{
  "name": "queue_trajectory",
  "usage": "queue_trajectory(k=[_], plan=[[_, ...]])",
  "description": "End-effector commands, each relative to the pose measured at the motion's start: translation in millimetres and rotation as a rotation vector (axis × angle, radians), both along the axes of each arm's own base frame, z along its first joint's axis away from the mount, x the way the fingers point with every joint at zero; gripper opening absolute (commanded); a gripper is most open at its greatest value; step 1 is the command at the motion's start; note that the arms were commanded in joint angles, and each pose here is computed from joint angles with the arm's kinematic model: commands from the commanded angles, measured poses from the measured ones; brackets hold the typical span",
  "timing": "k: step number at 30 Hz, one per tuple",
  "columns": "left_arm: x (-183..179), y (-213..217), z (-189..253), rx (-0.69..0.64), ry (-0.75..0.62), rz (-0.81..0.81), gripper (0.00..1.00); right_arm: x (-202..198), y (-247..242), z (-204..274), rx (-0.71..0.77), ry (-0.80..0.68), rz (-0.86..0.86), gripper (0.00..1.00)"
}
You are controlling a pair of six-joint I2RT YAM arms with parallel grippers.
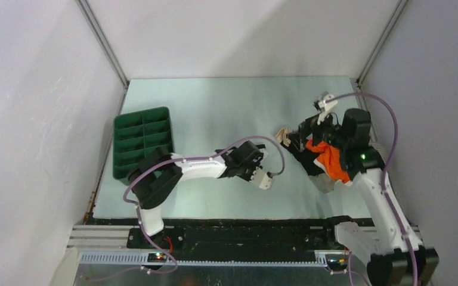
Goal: Roll the underwear
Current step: Roll the underwear to the center of the board.
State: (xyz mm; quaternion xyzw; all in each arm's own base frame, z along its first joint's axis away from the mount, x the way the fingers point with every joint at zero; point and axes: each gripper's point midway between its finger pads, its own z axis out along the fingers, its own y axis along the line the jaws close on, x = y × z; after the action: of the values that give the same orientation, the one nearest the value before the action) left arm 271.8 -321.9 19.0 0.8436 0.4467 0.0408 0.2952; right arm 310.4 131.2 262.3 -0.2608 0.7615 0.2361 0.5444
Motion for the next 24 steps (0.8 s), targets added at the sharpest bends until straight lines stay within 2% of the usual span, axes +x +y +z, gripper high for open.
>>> queue_trajectory(k=[1, 4, 5, 9, 12, 17, 18, 21, 24], plan=[[-121, 39, -50, 0.227, 0.751, 0.160, 0.00, -31, -12, -19, -0.113, -0.039, -0.006, 0.99], [-124, 25, -50, 0.156, 0.833, 0.218, 0.00, -65, -14, -20, -0.205, -0.166, 0.051, 0.99], [-123, 23, -48, 0.137, 0.873, 0.236, 0.00, -74, -16, -36, -0.266, -0.176, 0.094, 0.99], [-114, 18, -42, 0.110, 1.097, 0.384, 0.00, -116, -7, -62, -0.395, -0.301, 0.296, 0.93], [-104, 15, -26, 0.063, 1.199, 0.444, 0.00, -141, 10, -87, -0.434, -0.339, 0.488, 0.90], [-109, 11, -17, 0.069, 1.367, 0.482, 0.00, -127, 46, -133, -0.549, -0.362, 0.602, 0.83], [-109, 9, -15, 0.056, 1.388, 0.483, 0.00, -119, 56, -128, -0.541, -0.415, 0.595, 0.82], [-109, 10, -17, 0.057, 1.426, 0.493, 0.00, -108, 85, -144, -0.540, -0.411, 0.643, 0.81], [-108, 14, -18, 0.063, 1.454, 0.502, 0.00, -94, 112, -144, -0.523, -0.467, 0.642, 0.81]])
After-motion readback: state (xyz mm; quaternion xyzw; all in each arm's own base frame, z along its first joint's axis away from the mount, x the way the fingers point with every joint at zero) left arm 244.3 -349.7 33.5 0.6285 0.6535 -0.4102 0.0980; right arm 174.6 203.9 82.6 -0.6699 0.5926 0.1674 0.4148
